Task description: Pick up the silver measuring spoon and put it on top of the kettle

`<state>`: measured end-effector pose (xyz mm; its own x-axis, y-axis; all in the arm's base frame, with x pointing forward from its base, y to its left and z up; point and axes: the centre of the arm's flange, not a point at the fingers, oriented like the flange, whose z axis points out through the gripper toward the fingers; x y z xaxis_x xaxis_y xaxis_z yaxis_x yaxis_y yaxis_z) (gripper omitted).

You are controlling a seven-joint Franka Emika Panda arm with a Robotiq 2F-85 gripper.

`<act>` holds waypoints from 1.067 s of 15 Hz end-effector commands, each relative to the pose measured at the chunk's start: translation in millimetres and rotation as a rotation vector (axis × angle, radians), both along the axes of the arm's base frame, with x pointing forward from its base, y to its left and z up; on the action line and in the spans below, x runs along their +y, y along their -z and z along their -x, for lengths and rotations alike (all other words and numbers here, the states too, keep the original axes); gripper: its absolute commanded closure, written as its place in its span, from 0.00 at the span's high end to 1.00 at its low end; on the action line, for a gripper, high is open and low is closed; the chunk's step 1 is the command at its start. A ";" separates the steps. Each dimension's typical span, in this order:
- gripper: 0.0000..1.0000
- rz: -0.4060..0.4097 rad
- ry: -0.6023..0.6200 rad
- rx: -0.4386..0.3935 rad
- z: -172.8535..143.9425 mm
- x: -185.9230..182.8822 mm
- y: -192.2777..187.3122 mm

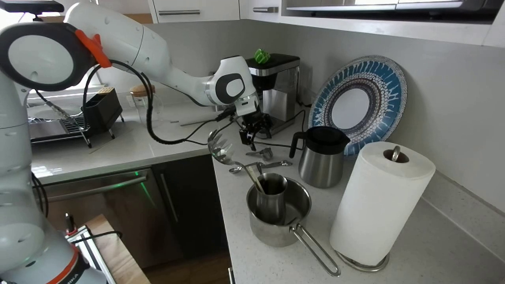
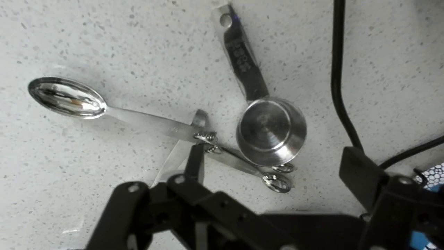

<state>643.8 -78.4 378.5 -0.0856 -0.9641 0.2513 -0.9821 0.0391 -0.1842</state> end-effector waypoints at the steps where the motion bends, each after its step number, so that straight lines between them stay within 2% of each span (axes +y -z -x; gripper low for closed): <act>1: 1.00 0.005 -0.002 0.094 -6.0 7.8 8.0; 4: 1.00 -0.043 0.043 0.118 -8.0 6.1 4.0; 5: 1.00 -0.008 0.020 0.093 -0.2 6.7 7.1; 8: 1.00 -0.010 0.022 0.087 -5.4 13.8 4.4; 10: 1.00 0.083 -0.024 0.038 -11.2 14.8 8.8; 13: 1.00 0.186 -0.107 0.023 -19.9 11.5 14.8; 16: 1.00 0.212 -0.150 0.026 -26.5 8.1 27.1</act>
